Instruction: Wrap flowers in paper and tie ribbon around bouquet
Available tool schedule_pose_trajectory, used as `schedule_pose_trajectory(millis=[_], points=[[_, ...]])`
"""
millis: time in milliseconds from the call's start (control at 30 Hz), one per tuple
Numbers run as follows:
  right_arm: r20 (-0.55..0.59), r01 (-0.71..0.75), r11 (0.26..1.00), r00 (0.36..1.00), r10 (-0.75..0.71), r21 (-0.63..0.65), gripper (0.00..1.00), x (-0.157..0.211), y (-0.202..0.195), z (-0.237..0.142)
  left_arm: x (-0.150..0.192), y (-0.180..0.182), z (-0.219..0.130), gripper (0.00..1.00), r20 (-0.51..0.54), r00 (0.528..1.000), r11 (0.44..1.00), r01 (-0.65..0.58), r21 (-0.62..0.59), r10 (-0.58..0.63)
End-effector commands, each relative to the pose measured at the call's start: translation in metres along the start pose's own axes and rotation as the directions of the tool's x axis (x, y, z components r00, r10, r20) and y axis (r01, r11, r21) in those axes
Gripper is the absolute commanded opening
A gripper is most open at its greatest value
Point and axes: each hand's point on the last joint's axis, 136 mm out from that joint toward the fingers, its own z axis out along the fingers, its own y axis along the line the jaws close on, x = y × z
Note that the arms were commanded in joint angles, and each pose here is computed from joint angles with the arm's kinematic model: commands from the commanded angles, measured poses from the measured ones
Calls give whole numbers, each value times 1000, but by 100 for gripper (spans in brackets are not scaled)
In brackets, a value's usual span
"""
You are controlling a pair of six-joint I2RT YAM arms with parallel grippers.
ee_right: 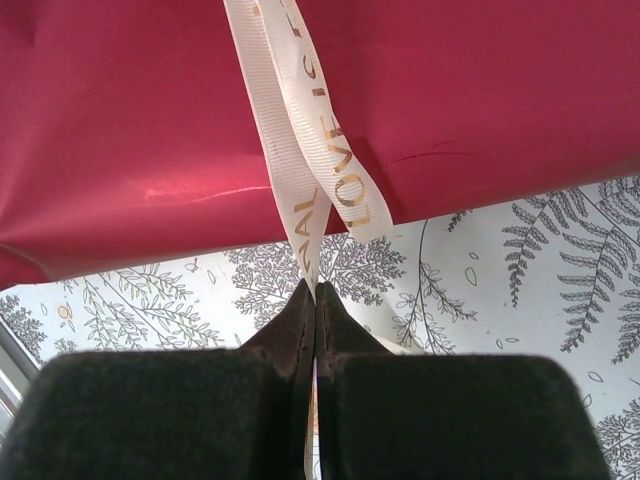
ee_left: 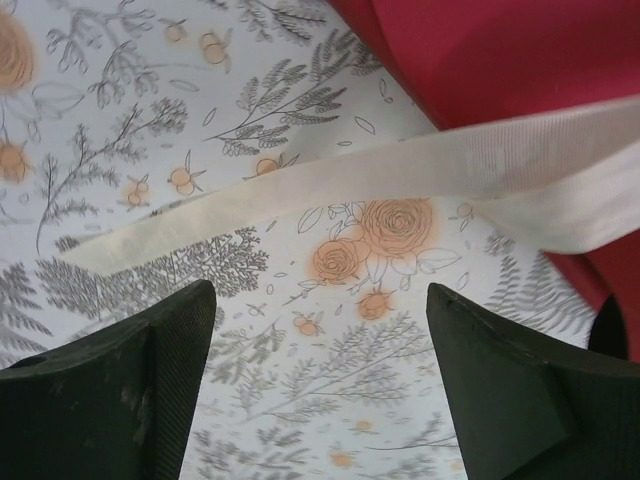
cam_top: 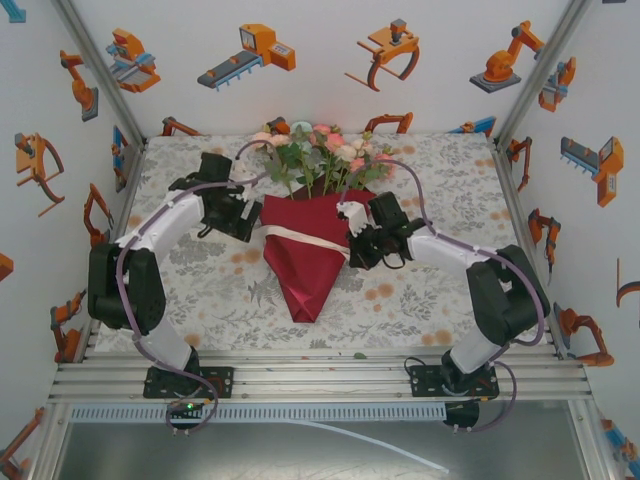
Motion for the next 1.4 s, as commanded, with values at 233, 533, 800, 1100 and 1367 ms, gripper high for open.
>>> schedule_pose_trajectory(millis=[233,533,800,1100,1367], points=[[17,20,999,1000,-20,-36,0,-20,6,-11,-30,-20,39,81,116,965,967,-243,71,234],[-9,4,1000,1000,-4,5,0,-15,0,-14,-24,-40,57,27,89,966,962,-250,112,241],[95,-306,920,952,291,244,0,1,-61,-35,-15,-15,23,0,78,984,987,-155,-44,158],[244,-771,558,630,737,307,0,58,-128,-66,34,83,-29,0,276,643,635,761,-131,-714],[415,-923,123,280,866,365,0,132,-182,-117,158,139,-48,0,339,-101,-126,991,-53,-935]])
